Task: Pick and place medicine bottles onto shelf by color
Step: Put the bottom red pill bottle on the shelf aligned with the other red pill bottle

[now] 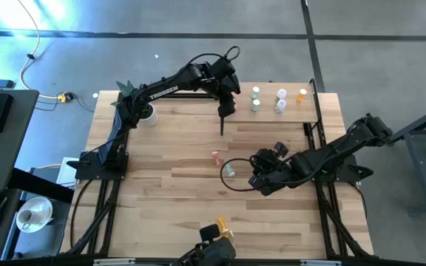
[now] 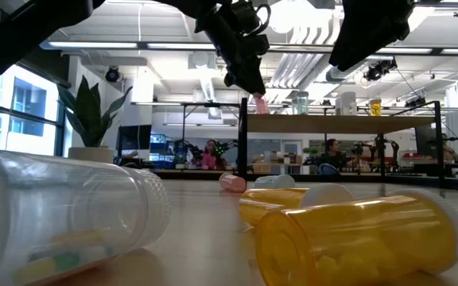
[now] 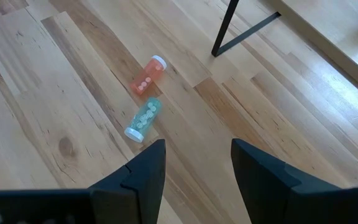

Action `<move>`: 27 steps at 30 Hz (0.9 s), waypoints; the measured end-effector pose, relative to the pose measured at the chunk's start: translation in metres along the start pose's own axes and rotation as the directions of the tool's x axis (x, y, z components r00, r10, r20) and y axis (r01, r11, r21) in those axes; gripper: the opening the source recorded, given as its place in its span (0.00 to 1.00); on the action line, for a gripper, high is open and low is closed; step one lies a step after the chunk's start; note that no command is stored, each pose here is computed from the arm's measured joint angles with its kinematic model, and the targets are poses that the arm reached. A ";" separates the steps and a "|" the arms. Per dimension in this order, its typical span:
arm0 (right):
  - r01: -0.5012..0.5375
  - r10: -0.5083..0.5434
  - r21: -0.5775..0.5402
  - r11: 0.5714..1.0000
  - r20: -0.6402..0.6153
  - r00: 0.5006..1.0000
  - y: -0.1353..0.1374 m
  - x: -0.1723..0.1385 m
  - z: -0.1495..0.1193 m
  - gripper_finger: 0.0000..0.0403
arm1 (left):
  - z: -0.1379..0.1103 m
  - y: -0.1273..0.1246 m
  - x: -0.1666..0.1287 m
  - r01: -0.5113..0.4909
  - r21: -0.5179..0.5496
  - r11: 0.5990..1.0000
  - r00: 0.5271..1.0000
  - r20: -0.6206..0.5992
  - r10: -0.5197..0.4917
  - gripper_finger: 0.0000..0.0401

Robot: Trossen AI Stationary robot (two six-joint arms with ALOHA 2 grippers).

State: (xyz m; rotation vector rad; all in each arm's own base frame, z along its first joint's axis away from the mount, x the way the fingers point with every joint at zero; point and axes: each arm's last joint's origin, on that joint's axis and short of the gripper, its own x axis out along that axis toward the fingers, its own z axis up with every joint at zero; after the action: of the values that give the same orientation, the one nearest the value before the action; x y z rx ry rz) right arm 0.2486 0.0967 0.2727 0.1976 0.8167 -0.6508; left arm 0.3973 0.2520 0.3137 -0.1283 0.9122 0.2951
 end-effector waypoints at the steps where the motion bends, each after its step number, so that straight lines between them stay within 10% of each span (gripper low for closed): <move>1: 0.000 0.000 0.000 1.000 0.000 1.000 0.000 0.000 0.000 0.43 | 0.000 0.000 0.000 -0.002 0.000 1.000 1.000 0.000 0.002 0.27; 27: 0.000 0.000 0.000 1.000 0.000 1.000 0.000 0.000 0.000 0.43 | 0.001 0.001 0.000 -0.031 -0.006 1.000 0.999 0.008 0.031 0.31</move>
State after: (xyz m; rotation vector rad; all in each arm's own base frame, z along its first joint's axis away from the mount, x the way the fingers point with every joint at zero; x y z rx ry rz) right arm 0.2485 0.0967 0.2726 0.1973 0.8171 -0.6510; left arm 0.3979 0.2535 0.3142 -0.1186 0.9055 0.3270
